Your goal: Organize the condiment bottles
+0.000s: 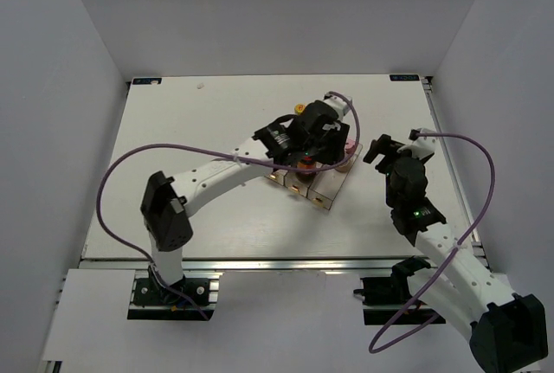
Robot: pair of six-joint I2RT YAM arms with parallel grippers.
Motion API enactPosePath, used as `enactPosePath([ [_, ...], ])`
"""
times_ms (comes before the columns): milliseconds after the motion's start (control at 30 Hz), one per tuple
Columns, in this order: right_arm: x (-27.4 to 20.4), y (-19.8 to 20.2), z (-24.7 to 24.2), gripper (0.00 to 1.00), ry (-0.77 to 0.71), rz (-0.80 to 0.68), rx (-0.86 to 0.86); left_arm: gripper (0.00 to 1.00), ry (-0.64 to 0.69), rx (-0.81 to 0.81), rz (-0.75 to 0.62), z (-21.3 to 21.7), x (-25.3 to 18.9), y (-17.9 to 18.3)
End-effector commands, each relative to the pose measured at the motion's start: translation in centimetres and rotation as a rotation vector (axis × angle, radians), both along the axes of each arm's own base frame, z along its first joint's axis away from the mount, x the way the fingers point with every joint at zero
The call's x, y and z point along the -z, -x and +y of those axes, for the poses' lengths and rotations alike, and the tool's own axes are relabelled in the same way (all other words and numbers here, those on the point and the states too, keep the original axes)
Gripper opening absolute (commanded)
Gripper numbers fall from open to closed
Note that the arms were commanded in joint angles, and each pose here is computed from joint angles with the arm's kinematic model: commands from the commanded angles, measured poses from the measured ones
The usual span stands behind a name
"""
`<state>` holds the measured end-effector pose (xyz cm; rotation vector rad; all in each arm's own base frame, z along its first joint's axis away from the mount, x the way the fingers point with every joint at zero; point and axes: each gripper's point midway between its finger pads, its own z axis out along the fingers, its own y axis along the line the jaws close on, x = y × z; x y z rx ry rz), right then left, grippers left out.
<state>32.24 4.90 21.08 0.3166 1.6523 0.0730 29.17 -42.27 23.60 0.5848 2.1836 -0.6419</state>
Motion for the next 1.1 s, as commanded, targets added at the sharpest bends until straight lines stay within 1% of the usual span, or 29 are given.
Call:
enactPosePath([
  [0,-1.1,0.4,-1.1,0.89,-0.014,-0.038,0.049,0.27,-0.083,0.028,-0.009,-0.8,1.0,-1.0],
  [67,-1.3,0.6,-1.3,0.89,-0.017,-0.047,0.057,0.27,-0.114,0.046,0.001,-1.1,2.0,-1.2],
  [100,-1.3,0.7,-1.4,0.89,-0.015,-0.047,0.062,0.27,-0.109,0.046,-0.003,-1.6,1.6,-1.5],
  [133,-1.3,0.8,-1.6,0.89,-0.015,-0.050,0.069,0.27,-0.146,0.050,0.019,-1.7,3.1,-1.6],
  [300,-1.5,1.3,-2.1,0.89,-0.015,-0.062,0.086,0.28,-0.192,0.030,0.028,-1.8,4.3,-2.3],
  [367,-1.5,1.3,-2.2,0.89,-0.009,-0.061,0.088,0.34,-0.204,0.032,0.037,-1.9,5.0,-2.3],
  [500,-1.3,1.3,-2.4,0.89,-0.002,-0.054,0.099,0.36,-0.247,0.041,0.061,-1.9,6.8,-2.4],
  [533,-1.3,1.4,-2.4,0.89,-0.002,-0.054,0.100,0.39,-0.256,0.040,0.060,-1.9,6.9,-2.4],
  [733,-1.2,1.5,-2.6,0.89,0.002,-0.054,0.106,0.45,-0.291,0.057,0.067,-2.3,8.9,-2.8],
  [867,-1.2,1.5,-2.7,0.89,0.008,-0.052,0.112,0.46,-0.334,0.066,0.082,-2.4,10.3,-3.0],
  [1067,-1.1,1.5,-2.7,0.89,0.009,-0.050,0.113,0.46,-0.352,0.077,0.091,-3.0,11.7,-3.4],
])
